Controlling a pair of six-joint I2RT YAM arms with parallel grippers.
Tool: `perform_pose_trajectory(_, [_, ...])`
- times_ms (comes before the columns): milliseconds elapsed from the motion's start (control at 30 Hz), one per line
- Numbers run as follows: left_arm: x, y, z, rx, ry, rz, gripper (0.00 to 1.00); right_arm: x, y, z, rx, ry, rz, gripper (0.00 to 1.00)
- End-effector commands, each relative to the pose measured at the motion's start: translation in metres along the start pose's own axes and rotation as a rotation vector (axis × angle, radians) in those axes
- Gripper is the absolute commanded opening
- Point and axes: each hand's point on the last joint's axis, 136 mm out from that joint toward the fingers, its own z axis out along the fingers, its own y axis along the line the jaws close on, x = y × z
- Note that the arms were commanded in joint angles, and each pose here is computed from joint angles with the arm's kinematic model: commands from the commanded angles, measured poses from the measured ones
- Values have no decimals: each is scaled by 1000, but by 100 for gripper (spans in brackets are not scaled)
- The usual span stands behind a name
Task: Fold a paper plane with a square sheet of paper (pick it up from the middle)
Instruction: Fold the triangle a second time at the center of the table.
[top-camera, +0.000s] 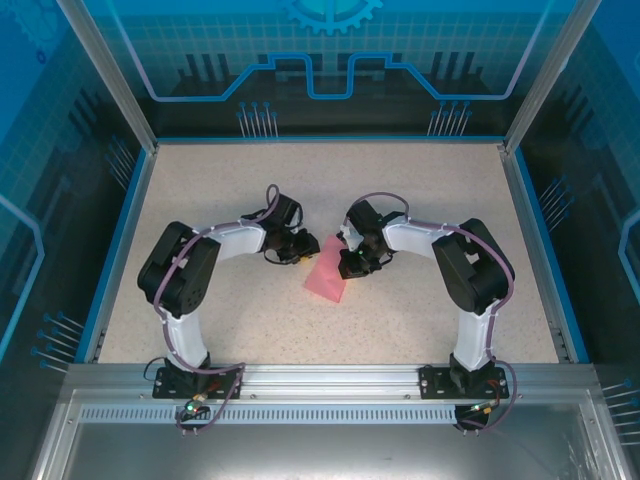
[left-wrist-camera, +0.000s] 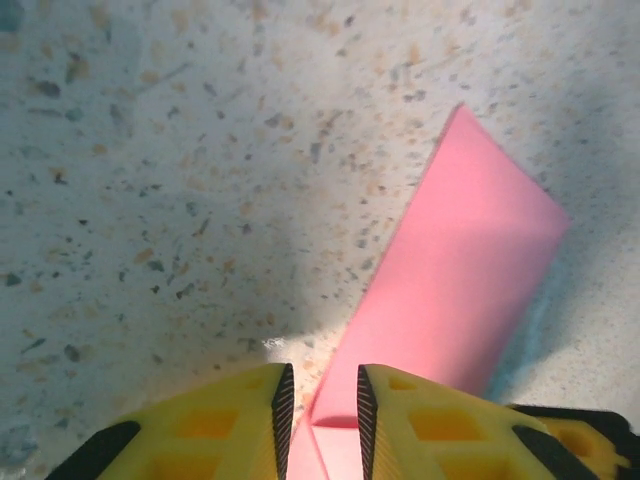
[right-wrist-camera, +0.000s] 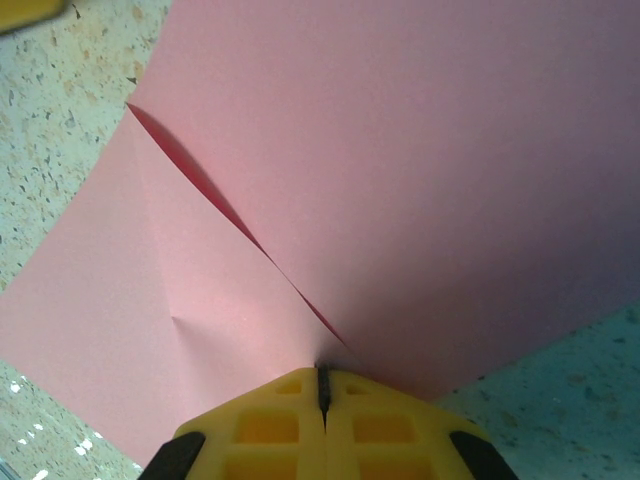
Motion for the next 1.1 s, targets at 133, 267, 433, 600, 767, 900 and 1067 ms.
perform_pose_trajectory(133, [28, -32, -11, 135, 57, 65, 16, 30, -50, 22, 180, 102, 53, 4])
perform_pose_trajectory(267, [45, -33, 5, 128, 108, 67, 7, 30, -50, 23, 179, 103, 55, 4])
perform_pose_trajectory(433, [54, -16, 20, 75, 145, 35, 1, 27, -45, 21, 163, 91, 51, 4])
perform_pose_trajectory(600, [59, 2, 27, 17, 158, 14, 0, 15, -28, 12, 93, 49, 36, 3])
perform_pose_trajectory(767, [65, 16, 31, -28, 168, 0, 0, -7, 13, -14, -30, -38, -19, 4])
perform_pose_trajectory(900, [71, 25, 32, -52, 175, -5, 0, -10, 41, -38, -82, -86, -63, 4])
perform_pose_trajectory(1067, [74, 32, 34, -72, 179, -14, 0, 7, 63, -48, -102, -92, -94, 5])
